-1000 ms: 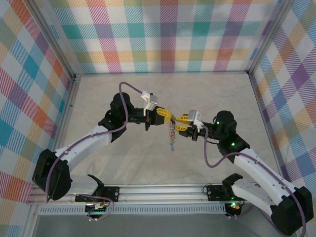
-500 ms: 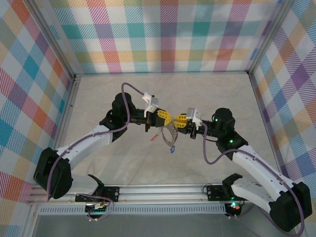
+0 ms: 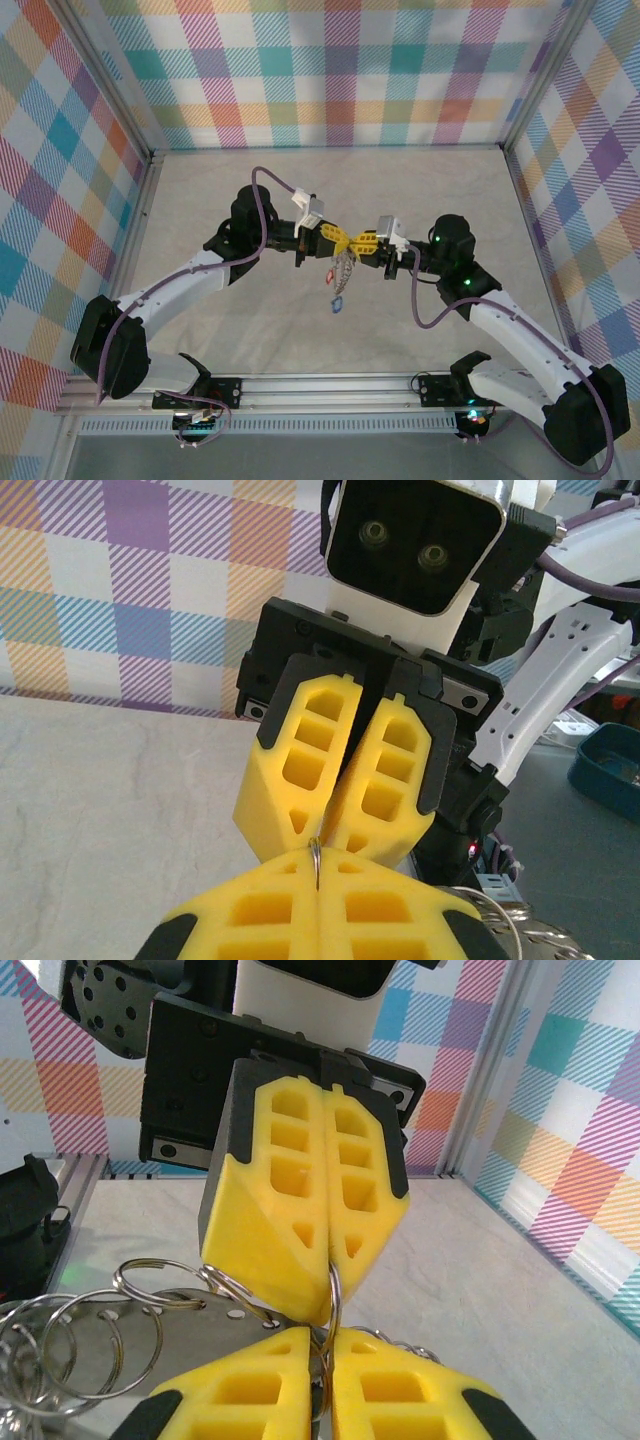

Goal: Put the keys on the keyring

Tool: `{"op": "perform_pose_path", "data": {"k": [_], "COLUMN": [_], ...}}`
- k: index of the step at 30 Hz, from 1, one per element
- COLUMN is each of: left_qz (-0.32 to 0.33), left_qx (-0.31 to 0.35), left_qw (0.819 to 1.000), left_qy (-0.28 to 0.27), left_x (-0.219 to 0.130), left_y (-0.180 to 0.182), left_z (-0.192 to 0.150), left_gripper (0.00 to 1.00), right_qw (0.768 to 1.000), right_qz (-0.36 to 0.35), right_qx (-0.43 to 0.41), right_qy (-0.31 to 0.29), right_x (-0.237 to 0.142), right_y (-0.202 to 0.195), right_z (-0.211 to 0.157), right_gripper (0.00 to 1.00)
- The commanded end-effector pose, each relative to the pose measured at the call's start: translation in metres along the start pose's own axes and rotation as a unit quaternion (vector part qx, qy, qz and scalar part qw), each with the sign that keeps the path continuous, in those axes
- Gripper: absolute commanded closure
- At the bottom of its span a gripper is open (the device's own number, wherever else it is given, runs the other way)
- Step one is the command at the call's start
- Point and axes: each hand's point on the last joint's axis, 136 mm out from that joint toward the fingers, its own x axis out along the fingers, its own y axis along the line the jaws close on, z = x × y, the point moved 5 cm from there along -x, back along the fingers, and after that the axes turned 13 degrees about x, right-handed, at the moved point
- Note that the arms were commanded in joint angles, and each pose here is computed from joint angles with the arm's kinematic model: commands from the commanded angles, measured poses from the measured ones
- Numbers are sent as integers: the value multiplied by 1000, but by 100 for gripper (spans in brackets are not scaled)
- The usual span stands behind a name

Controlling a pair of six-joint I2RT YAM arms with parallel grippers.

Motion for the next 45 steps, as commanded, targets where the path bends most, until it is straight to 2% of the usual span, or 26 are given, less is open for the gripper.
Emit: {"op": "perform_pose_path", "data": {"k": [1,5,7,9,13,15,17,20,21,23,33,40,45], "left_qz": [-23,-29,-28,-26,-25,-37,-50,-44,-38,-32,-1,0,-12], "left_qx": [36,41,43,45,43,61,74,53,47,38,34,36,29], "left_qw": [999,999,999,999,999,996,992,984,981,978,972,973,973], "left_qy": [-18,-18,-17,-15,5,46,93,166,183,200,234,226,230], "left_x": [5,7,7,7,6,1,-5,-13,-14,-14,-10,-6,-2], "left_y": [-6,-9,-9,-9,-11,-19,-26,-24,-20,-16,-4,0,0], "left_z": [18,18,18,18,14,6,0,-12,-14,-18,-32,-33,-39], "left_gripper": [100,100,100,100,96,90,89,86,81,79,76,75,75], "right_qw": [999,999,999,999,1000,1000,999,997,996,994,981,975,975], "right_qz": [23,26,26,27,18,11,13,21,24,22,10,21,26], "right_qx": [-21,-15,-16,-13,-10,-10,-9,-2,0,4,6,1,-8], "right_qy": [-17,-17,-17,-12,3,19,36,68,83,111,196,222,219], "right_x": [2,4,5,5,5,5,5,5,6,7,11,18,23], "right_y": [4,2,2,2,0,-2,-2,-2,-2,-3,-8,-7,-8], "right_z": [16,15,15,14,12,11,11,8,6,2,-14,-24,-23], "right_gripper": [86,82,83,92,99,100,100,100,100,100,100,100,100]}}
